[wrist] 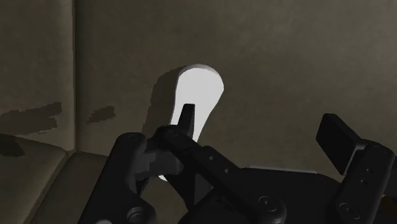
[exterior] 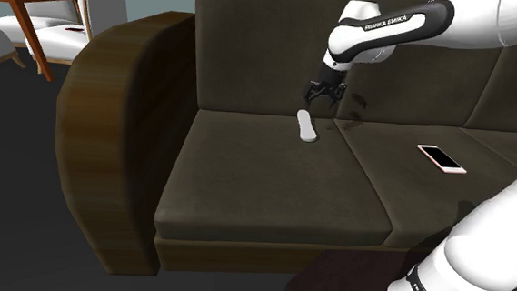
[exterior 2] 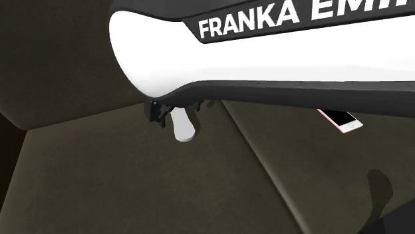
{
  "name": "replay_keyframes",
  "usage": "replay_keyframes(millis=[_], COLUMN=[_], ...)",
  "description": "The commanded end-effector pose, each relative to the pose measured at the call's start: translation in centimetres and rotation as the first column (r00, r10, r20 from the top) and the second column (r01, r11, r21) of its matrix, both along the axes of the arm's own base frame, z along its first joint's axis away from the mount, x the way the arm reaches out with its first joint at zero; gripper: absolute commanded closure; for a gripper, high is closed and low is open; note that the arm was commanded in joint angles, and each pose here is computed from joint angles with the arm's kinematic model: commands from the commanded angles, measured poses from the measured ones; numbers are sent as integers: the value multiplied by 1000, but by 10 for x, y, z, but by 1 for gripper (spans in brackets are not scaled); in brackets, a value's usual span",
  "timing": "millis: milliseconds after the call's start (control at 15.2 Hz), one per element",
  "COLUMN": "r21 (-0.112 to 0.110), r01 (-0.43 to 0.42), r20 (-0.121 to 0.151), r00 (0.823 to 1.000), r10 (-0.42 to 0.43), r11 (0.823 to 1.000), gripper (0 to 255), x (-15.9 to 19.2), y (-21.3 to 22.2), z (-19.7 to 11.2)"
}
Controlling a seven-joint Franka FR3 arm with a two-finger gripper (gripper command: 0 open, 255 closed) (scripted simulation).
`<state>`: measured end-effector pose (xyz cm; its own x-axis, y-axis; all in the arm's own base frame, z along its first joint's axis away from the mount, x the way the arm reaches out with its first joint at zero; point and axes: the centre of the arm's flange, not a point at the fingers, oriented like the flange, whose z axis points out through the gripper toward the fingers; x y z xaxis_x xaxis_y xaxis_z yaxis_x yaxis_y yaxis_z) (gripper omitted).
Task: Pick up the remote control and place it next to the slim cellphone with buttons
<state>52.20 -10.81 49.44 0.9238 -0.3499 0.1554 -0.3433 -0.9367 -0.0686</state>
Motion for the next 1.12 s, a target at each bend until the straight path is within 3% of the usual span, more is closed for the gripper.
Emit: replay_keyframes(millis=[0, 792, 1056], r21=[-7, -47, -47], r01=[30, 202, 202], r20=[-8, -49, -49], r00=[1000, 978, 978], r10=[-30, -204, -204], r11=[1000, 978, 978], gripper=[0, 0, 0], x=[17, 117, 119], y=[-12, -93, -94], z=[-16, -107, -128])
